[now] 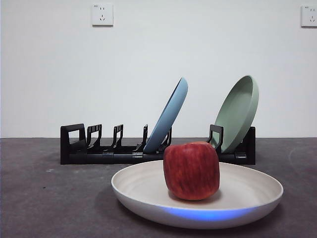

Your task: Take the yellow plate from the plate rack,put the plate on the table,take the apple from the table,put the apple in the plate

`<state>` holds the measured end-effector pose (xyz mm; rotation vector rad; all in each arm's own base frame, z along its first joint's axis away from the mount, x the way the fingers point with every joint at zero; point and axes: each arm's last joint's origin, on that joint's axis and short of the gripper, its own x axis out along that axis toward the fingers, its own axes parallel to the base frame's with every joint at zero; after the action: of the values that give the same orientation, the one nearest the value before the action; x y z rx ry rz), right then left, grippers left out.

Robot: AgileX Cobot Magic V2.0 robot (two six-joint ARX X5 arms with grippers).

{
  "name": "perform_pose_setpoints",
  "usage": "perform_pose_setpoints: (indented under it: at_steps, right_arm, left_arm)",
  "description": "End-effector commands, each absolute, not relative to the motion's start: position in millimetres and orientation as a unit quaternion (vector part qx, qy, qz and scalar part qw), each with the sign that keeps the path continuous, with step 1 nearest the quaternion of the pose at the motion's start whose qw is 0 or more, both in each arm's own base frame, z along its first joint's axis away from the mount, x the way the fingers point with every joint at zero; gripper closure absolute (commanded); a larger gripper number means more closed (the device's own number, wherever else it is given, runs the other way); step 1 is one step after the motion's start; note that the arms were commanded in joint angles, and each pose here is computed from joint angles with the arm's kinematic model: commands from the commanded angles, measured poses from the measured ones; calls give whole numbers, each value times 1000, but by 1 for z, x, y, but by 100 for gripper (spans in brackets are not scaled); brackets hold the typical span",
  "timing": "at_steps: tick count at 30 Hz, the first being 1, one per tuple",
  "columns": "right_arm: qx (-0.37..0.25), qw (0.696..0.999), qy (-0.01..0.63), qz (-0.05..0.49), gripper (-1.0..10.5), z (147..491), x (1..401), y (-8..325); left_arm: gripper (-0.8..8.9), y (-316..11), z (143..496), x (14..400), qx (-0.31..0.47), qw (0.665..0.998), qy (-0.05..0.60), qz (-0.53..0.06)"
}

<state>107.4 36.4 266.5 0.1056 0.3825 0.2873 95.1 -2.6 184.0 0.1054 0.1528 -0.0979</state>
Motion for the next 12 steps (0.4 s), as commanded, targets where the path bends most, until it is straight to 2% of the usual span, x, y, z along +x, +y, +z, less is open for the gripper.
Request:
perform_pose_setpoints:
  at_steps: [1,8,12]
  right_arm:
    - [57,970,188,142,945,266,107,36]
    - [57,970,188,142,945,266,107,36]
    - [57,970,188,141,945,266,107,36]
  left_arm:
    - [815,-1,171,96,46,995,77,-42]
    - [815,-1,146,97,20,994,98,-36]
    - [815,-1,147,96,18,995,91,-34]
